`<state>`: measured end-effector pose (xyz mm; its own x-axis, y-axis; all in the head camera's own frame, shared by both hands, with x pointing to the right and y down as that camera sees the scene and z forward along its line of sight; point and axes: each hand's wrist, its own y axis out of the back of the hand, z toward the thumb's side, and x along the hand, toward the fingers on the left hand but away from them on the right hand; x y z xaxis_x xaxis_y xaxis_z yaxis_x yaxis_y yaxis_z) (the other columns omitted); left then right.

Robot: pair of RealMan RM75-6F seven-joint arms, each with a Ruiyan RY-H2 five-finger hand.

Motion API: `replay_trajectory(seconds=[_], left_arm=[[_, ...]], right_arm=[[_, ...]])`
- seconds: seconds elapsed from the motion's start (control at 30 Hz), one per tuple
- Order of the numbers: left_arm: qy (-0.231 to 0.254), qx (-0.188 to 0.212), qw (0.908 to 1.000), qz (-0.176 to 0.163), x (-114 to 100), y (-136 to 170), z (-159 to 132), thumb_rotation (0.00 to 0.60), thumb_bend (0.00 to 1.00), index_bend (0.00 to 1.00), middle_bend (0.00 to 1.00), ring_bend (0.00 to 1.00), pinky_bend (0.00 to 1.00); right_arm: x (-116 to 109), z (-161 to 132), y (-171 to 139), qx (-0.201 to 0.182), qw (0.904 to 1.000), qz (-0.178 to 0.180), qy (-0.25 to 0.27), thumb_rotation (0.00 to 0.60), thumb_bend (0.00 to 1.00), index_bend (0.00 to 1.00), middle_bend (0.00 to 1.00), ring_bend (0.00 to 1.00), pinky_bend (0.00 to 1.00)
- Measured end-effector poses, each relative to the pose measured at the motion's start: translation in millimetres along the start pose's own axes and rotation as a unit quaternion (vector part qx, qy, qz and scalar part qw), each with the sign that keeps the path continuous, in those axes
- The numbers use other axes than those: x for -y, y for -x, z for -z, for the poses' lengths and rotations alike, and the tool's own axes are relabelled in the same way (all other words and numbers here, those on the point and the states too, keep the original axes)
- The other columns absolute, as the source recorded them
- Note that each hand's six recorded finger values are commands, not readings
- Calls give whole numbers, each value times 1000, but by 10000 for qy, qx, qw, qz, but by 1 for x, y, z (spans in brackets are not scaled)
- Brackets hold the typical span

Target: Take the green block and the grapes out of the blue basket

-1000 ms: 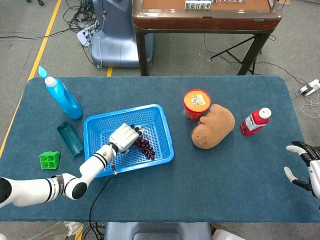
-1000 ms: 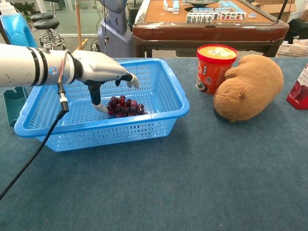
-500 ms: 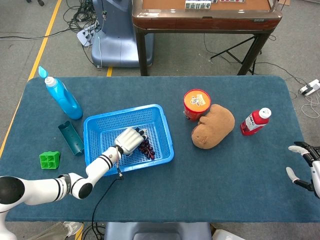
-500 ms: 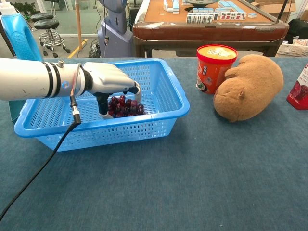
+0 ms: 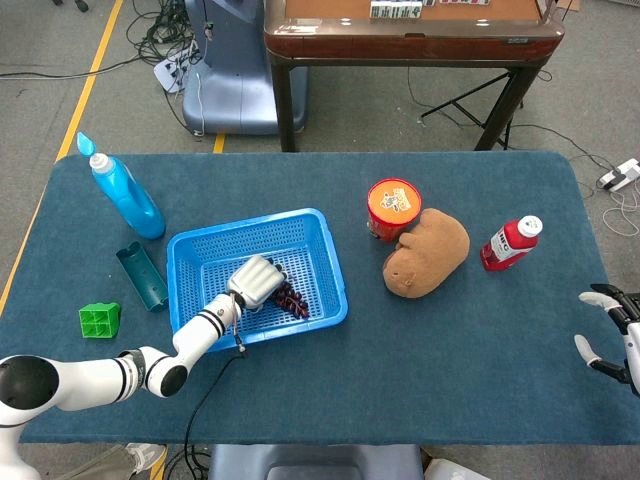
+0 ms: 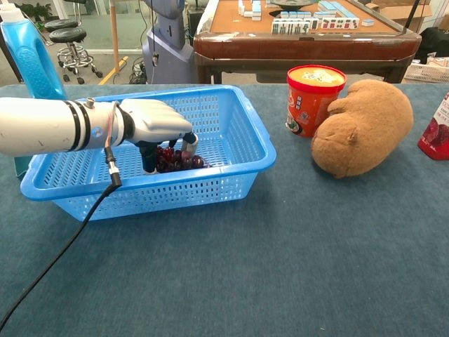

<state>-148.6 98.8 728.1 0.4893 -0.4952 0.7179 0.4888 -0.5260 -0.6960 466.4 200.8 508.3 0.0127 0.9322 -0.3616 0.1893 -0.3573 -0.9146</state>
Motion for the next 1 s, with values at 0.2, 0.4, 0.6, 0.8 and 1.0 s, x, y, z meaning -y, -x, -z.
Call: replay_trajectory(seconds=[0.2,0.4,0.6,0.8,1.0], left_arm=[[259,-1,9997,-16,4,0,-1,600,241,579,583,554,633],[501,-35,9987,-98,2,0,1,600,241,662,722,648,655],[785,-118,9964,-294,-6,5,11,600,241,697,770,679,682],[1096,-379,9917,-547,-17,21,39,600,241,711,787,690,699],[1447,-763,9831,-822,-28,48,77,600,241,710,788,691,704]], right_arm=[[1,0,0,-10,10000,-10,-9,600,275,286,215,240,298],[0,0,0,9,10000,-1,-10,600,275,287,215,240,298],[0,1,0,12,10000,4,0,600,275,287,215,240,298],[-1,1,1,-15,10000,14,15,600,275,287,214,240,298],[0,1,3,-48,10000,14,30,600,275,287,215,240,298]])
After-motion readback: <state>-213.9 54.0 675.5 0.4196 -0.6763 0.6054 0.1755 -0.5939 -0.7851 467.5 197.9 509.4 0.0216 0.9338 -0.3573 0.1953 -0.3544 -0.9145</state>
